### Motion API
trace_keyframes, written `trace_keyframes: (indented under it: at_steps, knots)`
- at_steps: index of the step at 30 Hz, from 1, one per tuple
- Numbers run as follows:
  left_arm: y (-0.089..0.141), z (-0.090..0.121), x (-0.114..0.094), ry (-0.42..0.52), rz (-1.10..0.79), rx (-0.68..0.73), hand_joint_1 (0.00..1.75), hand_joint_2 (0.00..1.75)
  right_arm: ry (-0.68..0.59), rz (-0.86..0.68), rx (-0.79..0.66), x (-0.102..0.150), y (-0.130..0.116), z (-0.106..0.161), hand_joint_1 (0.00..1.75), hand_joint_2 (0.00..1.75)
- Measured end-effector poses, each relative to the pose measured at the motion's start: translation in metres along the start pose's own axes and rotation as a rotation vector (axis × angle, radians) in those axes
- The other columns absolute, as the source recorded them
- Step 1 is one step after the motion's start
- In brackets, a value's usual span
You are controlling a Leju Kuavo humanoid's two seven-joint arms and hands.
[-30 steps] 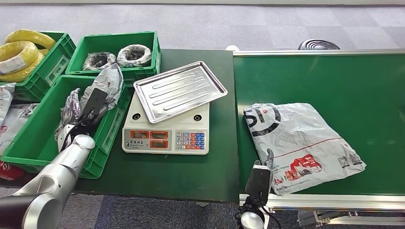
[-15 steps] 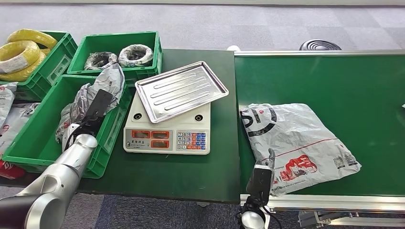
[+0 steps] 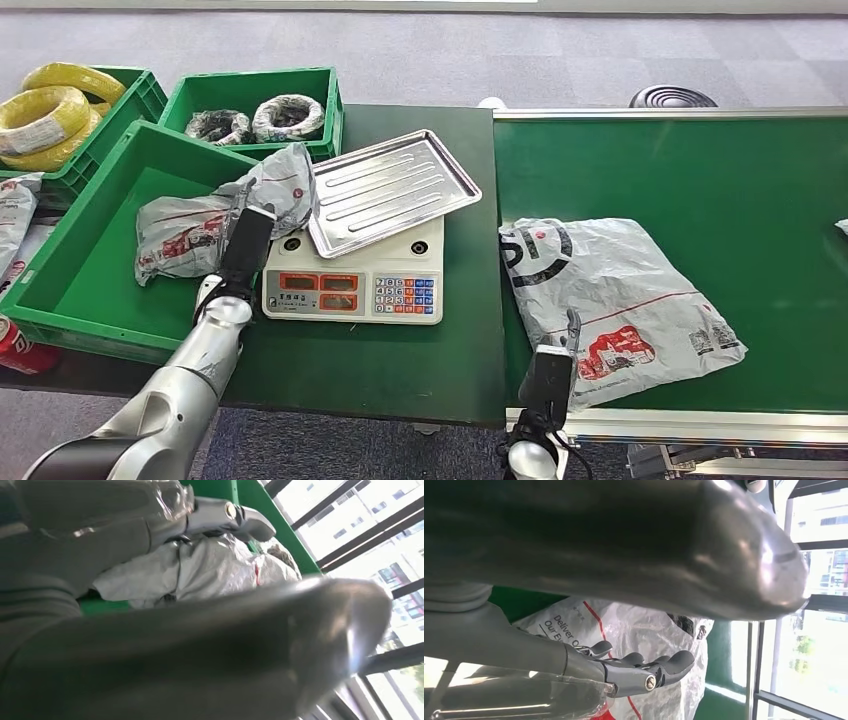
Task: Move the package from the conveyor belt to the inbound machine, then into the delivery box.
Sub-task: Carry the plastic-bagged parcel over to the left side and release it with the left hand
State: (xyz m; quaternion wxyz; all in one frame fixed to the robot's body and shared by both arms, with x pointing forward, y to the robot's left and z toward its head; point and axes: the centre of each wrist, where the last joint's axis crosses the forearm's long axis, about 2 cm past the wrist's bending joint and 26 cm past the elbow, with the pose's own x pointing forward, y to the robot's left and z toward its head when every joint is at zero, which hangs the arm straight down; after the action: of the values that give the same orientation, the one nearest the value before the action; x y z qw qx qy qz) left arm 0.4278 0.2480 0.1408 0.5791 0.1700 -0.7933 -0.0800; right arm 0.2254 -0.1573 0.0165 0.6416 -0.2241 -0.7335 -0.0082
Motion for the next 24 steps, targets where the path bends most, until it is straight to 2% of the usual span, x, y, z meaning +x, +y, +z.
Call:
trace_keyframes:
  at_steps: [7, 14, 24]
  knots:
    - [-0.027, 0.021, 0.013, -0.079, 0.196, -0.052, 0.00, 0.00, -0.012, -0.003, -0.013, -0.001, -0.001, -0.004, 0.00, 0.00]
    - [-0.037, 0.028, 0.024, -0.102, 0.178, -0.045, 0.00, 0.00, -0.011, -0.003, -0.021, -0.002, -0.001, -0.004, 0.00, 0.00]
    - [-0.039, 0.028, 0.026, -0.118, 0.140, -0.037, 0.00, 0.00, 0.000, -0.005, -0.033, -0.003, -0.002, -0.006, 0.00, 0.00]
